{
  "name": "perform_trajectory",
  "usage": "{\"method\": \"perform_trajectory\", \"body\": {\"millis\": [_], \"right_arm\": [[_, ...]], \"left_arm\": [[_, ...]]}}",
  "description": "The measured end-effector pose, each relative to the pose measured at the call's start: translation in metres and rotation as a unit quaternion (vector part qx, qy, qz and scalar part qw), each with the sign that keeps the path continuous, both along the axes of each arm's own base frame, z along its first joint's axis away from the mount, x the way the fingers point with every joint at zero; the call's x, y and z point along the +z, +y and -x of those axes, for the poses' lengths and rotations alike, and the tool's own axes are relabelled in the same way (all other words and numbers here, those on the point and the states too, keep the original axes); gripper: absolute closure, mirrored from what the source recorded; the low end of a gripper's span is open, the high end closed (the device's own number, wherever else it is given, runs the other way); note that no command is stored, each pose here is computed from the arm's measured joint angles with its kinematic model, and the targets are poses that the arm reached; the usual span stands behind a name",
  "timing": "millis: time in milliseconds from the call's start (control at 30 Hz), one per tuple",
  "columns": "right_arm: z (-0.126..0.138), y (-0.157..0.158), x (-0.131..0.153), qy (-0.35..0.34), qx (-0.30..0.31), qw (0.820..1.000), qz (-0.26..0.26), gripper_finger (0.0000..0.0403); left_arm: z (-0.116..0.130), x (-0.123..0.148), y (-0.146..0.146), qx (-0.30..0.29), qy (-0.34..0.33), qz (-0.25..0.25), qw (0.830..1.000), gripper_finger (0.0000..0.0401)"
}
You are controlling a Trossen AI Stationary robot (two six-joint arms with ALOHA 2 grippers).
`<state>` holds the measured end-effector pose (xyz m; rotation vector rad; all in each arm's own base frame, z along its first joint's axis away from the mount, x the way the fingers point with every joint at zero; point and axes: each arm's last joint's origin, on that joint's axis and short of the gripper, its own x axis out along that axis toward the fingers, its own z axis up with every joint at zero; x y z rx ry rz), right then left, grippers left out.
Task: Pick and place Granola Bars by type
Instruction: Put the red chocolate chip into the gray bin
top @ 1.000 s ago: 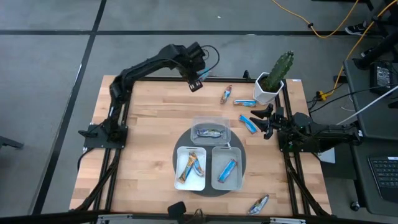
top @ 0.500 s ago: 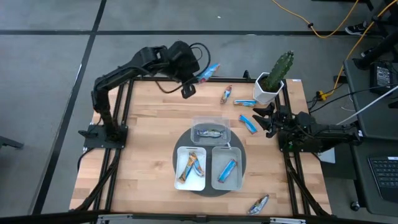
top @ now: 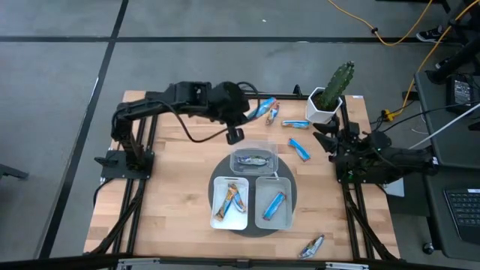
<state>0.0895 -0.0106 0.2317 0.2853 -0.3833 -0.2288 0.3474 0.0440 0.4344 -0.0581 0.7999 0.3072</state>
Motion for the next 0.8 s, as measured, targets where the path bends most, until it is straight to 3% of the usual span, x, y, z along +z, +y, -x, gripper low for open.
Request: {"method": "perform_trajectory", "body": {"millis": [233, 433, 633, 800], "right_arm": [[0.000, 0.000, 0.052, 0.069, -0.021, 0.996, 0.053, 0.0193], [-0.023, -0.004, 0.083, 0.128, -0.042, 0.989, 0.065, 0.0188], [-0.056, -0.011, 0.103, 0.167, -0.038, 0.983, 0.068, 0.0139], [-0.083, -0.018, 0.122, 0.180, 0.004, 0.980, 0.090, 0.0099]], "left_arm": [[-0.016, -0.014, -0.011, 0.041, 0.007, 0.002, 0.999, 0.0399], [-0.023, -0.009, -0.025, 0.036, -0.037, -0.003, 0.999, 0.0399], [-0.027, -0.005, -0.038, 0.020, -0.063, -0.011, 0.998, 0.0399], [-0.027, -0.004, -0.044, 0.027, -0.065, -0.032, 0.997, 0.0398]]}}
